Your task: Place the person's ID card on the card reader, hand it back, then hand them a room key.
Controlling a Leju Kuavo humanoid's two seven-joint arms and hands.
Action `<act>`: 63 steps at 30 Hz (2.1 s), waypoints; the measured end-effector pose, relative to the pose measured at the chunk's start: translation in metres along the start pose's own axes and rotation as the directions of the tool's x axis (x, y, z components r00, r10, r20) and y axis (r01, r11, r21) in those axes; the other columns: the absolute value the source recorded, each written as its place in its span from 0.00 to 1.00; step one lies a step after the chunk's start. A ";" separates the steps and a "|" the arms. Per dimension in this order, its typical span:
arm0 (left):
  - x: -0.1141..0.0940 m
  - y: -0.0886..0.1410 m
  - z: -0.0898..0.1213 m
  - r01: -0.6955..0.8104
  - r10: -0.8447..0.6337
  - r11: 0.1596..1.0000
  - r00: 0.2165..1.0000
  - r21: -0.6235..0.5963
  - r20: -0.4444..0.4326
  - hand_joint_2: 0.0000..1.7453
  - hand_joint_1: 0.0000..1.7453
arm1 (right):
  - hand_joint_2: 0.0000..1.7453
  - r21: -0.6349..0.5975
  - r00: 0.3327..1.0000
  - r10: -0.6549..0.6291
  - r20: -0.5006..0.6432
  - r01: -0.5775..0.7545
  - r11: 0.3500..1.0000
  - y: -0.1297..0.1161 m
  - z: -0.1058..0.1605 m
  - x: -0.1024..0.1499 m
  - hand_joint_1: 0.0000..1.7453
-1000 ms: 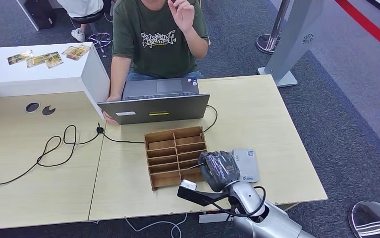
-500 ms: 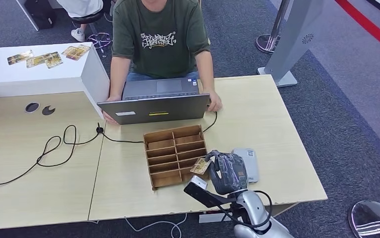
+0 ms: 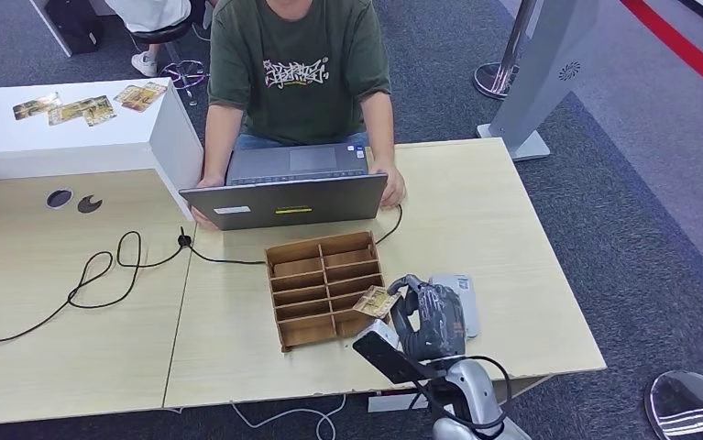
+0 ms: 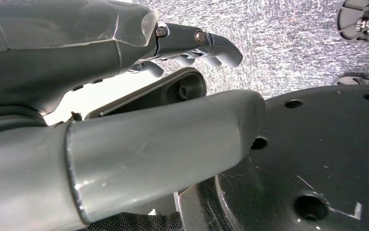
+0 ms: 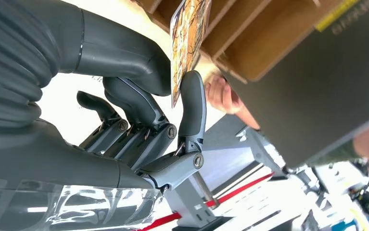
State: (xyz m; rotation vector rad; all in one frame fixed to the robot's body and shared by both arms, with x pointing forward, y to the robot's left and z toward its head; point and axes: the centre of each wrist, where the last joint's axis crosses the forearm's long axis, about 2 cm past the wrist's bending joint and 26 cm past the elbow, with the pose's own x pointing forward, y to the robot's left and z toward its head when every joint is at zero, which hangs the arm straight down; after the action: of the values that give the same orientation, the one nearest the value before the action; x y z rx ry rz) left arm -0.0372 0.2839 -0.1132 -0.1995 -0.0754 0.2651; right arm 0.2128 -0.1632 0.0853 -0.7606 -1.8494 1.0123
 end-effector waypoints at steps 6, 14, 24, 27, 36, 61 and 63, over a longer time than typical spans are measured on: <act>-0.001 -0.002 0.000 0.003 -0.003 1.000 1.000 -0.001 -0.001 0.00 0.00 | 1.00 -0.151 0.994 -0.094 -0.047 0.086 0.985 -0.013 -0.008 0.004 1.00; -0.001 -0.004 -0.001 0.010 -0.010 1.000 1.000 0.001 -0.004 0.00 0.00 | 1.00 -0.294 0.982 -0.156 -0.108 0.118 0.948 -0.034 -0.024 -0.008 1.00; 0.000 -0.004 -0.001 0.013 -0.013 1.000 1.000 0.002 -0.004 0.00 0.00 | 1.00 -0.377 0.968 -0.195 -0.156 0.125 0.918 -0.045 -0.032 -0.017 1.00; 0.000 -0.004 -0.001 0.015 -0.015 1.000 1.000 0.002 -0.004 0.00 0.00 | 1.00 -0.399 0.964 -0.216 -0.158 0.138 0.906 -0.047 -0.035 -0.018 1.00; 0.005 -0.003 -0.001 0.045 -0.045 0.999 0.999 -0.007 -0.009 0.00 0.00 | 1.00 -0.467 0.963 -0.241 -0.119 0.160 0.870 -0.061 -0.073 -0.018 1.00; 0.032 0.022 0.003 0.189 -0.188 0.982 0.981 0.017 -0.041 0.00 0.00 | 1.00 -0.407 0.992 -0.067 -0.103 0.019 0.913 -0.109 -0.252 0.015 1.00; 0.035 0.023 0.003 0.208 -0.208 0.978 0.977 0.016 -0.043 0.00 0.00 | 1.00 -0.390 0.992 -0.042 -0.122 -0.010 0.921 -0.112 -0.260 0.016 1.00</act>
State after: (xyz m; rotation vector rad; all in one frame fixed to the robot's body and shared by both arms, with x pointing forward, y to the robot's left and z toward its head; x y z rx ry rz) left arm -0.0096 0.3153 -0.1136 -0.1755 -0.0528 0.0528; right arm 0.4275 -0.1160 0.2645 -1.0182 -1.9642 0.5690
